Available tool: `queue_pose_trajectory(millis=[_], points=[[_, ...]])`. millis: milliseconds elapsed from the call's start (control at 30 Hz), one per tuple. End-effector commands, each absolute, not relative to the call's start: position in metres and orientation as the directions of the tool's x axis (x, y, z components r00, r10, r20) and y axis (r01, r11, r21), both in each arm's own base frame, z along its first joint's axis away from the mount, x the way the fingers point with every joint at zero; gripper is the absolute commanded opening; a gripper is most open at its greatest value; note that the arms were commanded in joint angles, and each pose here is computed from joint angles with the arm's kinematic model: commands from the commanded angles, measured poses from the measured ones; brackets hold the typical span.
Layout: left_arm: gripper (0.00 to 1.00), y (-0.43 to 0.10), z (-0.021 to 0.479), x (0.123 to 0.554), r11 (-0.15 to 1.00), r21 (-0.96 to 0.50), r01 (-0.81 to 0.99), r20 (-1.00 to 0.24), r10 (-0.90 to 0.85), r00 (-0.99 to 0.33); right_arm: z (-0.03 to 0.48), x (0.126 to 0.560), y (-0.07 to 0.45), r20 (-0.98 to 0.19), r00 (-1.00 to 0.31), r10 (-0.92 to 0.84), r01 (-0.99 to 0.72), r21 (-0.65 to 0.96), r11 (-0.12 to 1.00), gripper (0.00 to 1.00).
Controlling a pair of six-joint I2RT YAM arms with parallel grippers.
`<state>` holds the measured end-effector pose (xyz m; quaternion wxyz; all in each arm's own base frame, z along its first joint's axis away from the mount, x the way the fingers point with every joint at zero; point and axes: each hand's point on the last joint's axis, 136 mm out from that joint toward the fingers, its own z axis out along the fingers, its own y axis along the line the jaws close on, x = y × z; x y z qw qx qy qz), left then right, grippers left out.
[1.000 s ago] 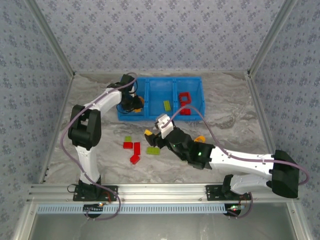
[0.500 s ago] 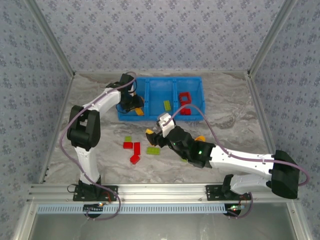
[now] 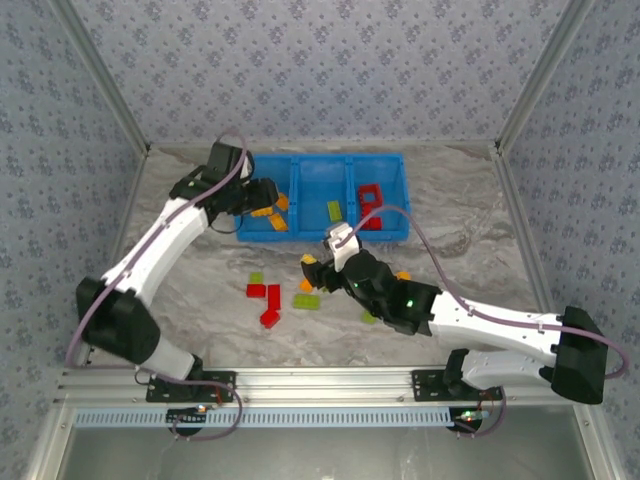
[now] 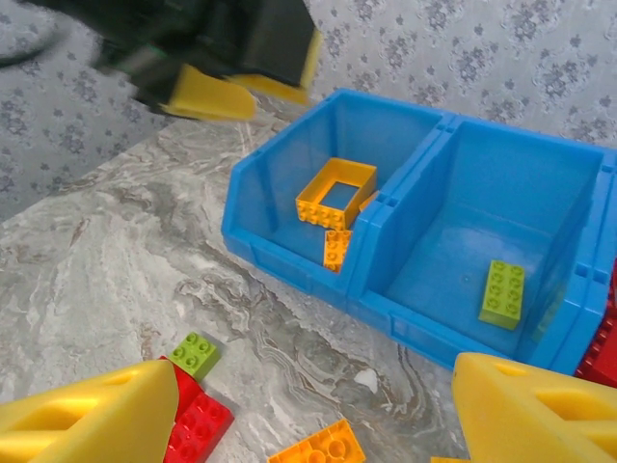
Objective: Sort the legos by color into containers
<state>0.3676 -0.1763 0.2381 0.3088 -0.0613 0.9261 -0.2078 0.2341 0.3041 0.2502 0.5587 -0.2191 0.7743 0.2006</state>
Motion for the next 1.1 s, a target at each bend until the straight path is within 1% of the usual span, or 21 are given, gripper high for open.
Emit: queue_pose_trajectory(millis=[0,67,233,300,400,467,533,600,700,733,767,800,833,900,1067], points=[[0.6,-0.18,0.258,0.338,0.906,-0.411,0.102,-0.605,-0.187,-0.774,0.267,0.24,0.294,-0.955,-0.291,-0.064,-0.519,0.101,0.849,0.77],[0.61,-0.177,0.261,0.317,0.9,-0.419,0.118,-0.606,-0.18,-0.775,0.267,0.241,0.294,-0.953,-0.297,-0.06,-0.515,0.107,0.85,0.77],[0.63,-0.178,0.261,0.264,0.85,-0.498,0.172,-0.592,-0.188,-0.784,0.259,0.24,0.298,-0.942,-0.329,-0.068,-0.519,0.12,0.846,0.77],[0.63,-0.176,0.256,0.243,0.841,-0.511,0.177,-0.583,-0.188,-0.79,0.25,0.237,0.306,-0.928,-0.359,-0.097,-0.536,0.12,0.836,0.76],[0.63,-0.161,0.238,0.214,0.848,-0.516,0.122,-0.541,-0.212,-0.814,0.232,0.228,0.33,-0.897,-0.403,-0.181,-0.58,0.097,0.809,0.76],[0.63,-0.148,0.227,0.197,0.851,-0.518,0.088,-0.527,-0.236,-0.817,0.214,0.217,0.35,-0.857,-0.451,-0.249,-0.609,0.091,0.788,0.76],[0.63,-0.13,0.216,0.181,0.861,-0.507,0.047,-0.524,-0.265,-0.81,0.189,0.204,0.368,-0.787,-0.526,-0.323,-0.623,0.098,0.776,0.76],[0.63,-0.115,0.21,0.168,0.868,-0.495,0.028,-0.531,-0.277,-0.801,0.17,0.188,0.385,-0.74,-0.564,-0.365,-0.638,0.111,0.762,0.77],[0.63,-0.096,0.205,0.151,0.875,-0.485,0.008,-0.548,-0.296,-0.783,0.147,0.158,0.415,-0.687,-0.575,-0.444,-0.701,0.135,0.7,0.79],[0.63,-0.087,0.203,0.146,0.877,-0.481,-0.015,-0.553,-0.316,-0.771,0.136,0.149,0.42,-0.661,-0.57,-0.488,-0.725,0.126,0.677,0.82],[0.63,-0.079,0.201,0.141,0.878,-0.477,-0.038,-0.556,-0.335,-0.761,0.137,0.144,0.43,-0.65,-0.56,-0.514,-0.746,0.127,0.653,0.84],[0.64,-0.071,0.2,0.136,0.873,-0.483,-0.067,-0.556,-0.366,-0.746,0.127,0.14,0.432,-0.616,-0.558,-0.556,-0.76,0.109,0.641,0.85],[0.64,-0.069,0.2,0.133,0.863,-0.501,-0.066,-0.561,-0.381,-0.735,0.117,0.141,0.433,-0.585,-0.566,-0.581,-0.758,0.094,0.645,0.87],[0.65,-0.065,0.202,0.129,0.848,-0.525,-0.075,-0.56,-0.411,-0.72,0.1,0.145,0.427,-0.52,-0.603,-0.605,-0.736,0.071,0.673,0.88],[0.65,-0.067,0.209,0.131,0.838,-0.541,-0.074,-0.56,-0.424,-0.712,0.075,0.147,0.42,-0.406,-0.694,-0.594,-0.683,0.113,0.721,0.89]])
